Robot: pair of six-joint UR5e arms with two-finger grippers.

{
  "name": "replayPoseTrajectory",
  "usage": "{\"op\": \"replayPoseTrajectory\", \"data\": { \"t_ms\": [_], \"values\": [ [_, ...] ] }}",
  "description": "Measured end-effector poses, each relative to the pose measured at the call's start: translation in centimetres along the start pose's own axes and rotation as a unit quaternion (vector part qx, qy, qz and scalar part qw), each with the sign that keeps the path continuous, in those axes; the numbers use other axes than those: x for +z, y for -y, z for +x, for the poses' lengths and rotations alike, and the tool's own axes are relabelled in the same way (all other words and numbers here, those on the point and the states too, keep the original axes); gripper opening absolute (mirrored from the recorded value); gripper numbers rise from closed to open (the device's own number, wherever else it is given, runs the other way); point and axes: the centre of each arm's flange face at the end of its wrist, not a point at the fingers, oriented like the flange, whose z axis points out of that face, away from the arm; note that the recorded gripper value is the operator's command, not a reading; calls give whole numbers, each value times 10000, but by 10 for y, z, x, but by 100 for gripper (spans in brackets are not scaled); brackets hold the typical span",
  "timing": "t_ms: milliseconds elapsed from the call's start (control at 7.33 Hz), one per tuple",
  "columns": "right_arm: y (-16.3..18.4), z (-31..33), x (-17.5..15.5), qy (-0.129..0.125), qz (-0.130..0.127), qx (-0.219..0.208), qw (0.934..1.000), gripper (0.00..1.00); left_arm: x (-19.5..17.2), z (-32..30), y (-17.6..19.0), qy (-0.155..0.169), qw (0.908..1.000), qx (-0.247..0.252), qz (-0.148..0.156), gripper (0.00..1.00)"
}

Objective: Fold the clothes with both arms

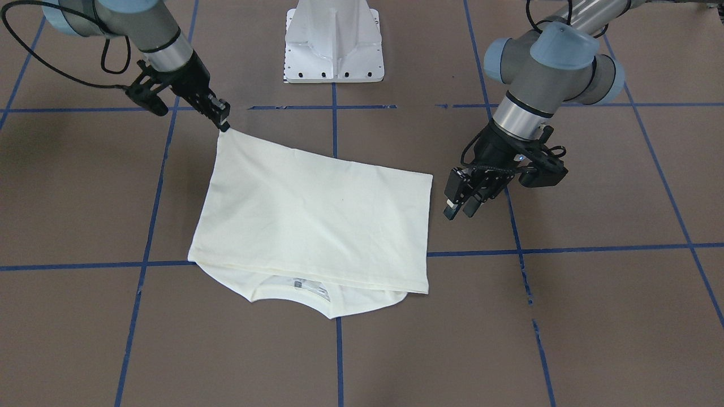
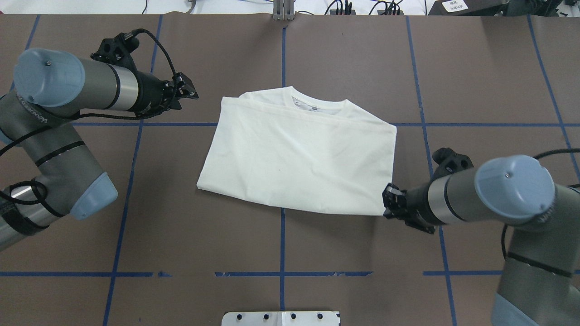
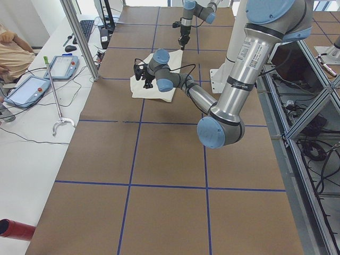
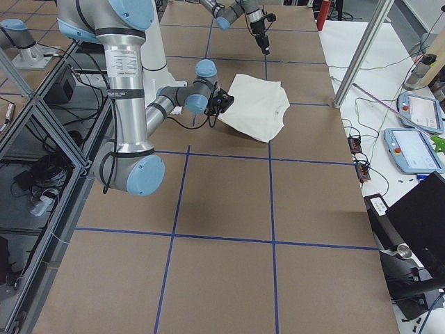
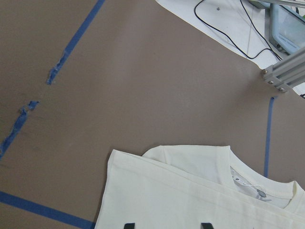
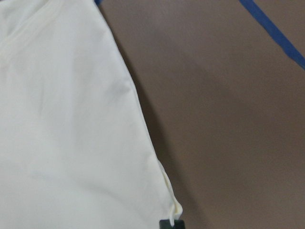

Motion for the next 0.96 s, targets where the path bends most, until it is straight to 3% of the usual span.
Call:
{"op": "replayPoseTrajectory", "data": {
  "t_ms": [136,273,409,546,682,819,955],
  "values": [
    [-44,26,-14,-215,-580,-259,9977,45,-7,8,-23,-125,9997,10,-226,62],
    [-85,47,-18,-508,-1146,-492,9909,99,-15,16,-45,-234,9984,-125,-500,89],
    [-119,68,-8,-831,-1484,-687,9830,100,-21,19,-66,-277,9958,-355,-797,90],
    [-137,84,6,-1022,-1504,-811,9800,100,-22,20,-87,-257,9929,-550,-1026,91],
    [-143,90,15,-1051,-1374,-873,9811,100,-16,19,-113,-169,9889,-758,-1266,91],
    [-128,81,13,-888,-1131,-784,9865,100,-4,16,-149,85,9833,-960,-1541,89],
    [-94,58,1,-553,-778,-558,9939,100,11,11,-187,502,9772,-1069,-1762,86]
  ]
}}
